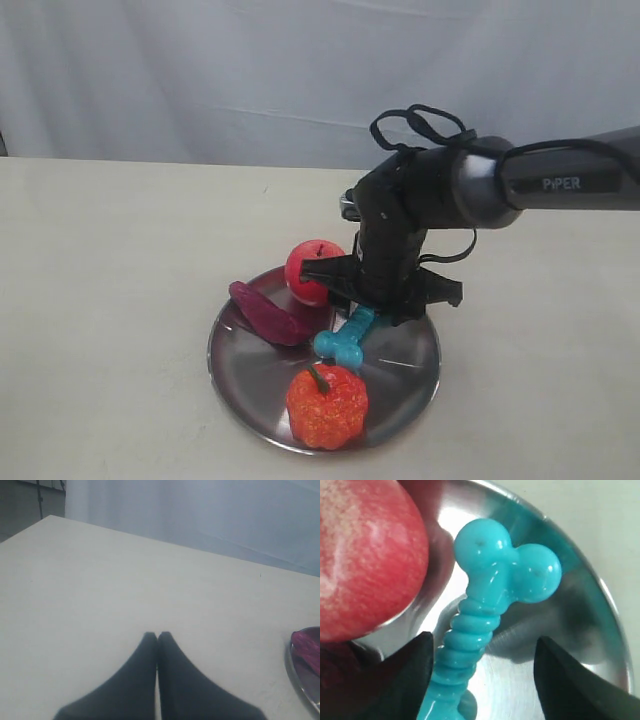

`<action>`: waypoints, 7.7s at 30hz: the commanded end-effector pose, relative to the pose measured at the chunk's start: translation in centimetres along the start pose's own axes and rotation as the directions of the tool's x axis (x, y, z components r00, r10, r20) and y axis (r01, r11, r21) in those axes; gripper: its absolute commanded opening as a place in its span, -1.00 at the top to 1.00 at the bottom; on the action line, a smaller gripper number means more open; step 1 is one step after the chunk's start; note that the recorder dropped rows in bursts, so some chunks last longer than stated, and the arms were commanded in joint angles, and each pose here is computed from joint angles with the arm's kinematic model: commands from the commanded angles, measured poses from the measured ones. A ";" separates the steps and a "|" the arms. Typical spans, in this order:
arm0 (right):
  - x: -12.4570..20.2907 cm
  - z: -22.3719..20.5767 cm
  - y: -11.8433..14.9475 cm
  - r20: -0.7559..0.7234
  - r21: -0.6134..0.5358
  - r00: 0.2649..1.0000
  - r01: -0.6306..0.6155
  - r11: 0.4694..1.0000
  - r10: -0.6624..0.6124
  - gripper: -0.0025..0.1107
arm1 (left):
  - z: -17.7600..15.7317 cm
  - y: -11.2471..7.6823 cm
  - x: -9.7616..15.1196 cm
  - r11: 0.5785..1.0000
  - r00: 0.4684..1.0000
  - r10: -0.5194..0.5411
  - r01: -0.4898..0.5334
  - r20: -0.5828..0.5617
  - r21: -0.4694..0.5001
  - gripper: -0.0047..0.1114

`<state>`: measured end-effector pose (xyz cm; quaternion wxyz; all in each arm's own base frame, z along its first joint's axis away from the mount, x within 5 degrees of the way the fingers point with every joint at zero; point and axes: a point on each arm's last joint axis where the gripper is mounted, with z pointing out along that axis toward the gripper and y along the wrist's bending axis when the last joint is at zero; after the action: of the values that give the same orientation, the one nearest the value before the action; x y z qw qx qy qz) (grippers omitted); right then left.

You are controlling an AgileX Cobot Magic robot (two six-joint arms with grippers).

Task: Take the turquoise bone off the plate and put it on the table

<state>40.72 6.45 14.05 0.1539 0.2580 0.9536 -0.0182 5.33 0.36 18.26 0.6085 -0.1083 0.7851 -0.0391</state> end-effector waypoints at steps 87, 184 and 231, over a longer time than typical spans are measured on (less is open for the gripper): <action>2.5 -5.0 -13.1 0.044 0.009 0.978 0.206 0.979 -0.206 0.96 | 0.0 0.0 0.0 1.000 1.000 0.000 0.000 0.003 0.005 0.92; 19.7 -29.8 -22.1 0.555 -0.319 0.832 0.228 0.920 -0.014 0.96 | 0.0 0.0 0.0 1.000 1.000 0.000 0.000 0.003 0.005 0.92; 23.0 -20.7 -23.7 0.942 -0.173 0.331 0.351 0.920 0.051 0.96 | 0.0 0.0 0.0 1.000 1.000 0.000 0.000 0.003 0.005 0.92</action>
<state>3.93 -0.48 27.68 0.7157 0.0825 0.6935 0.0030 5.33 0.36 18.26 0.6085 -0.1083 0.7851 -0.0391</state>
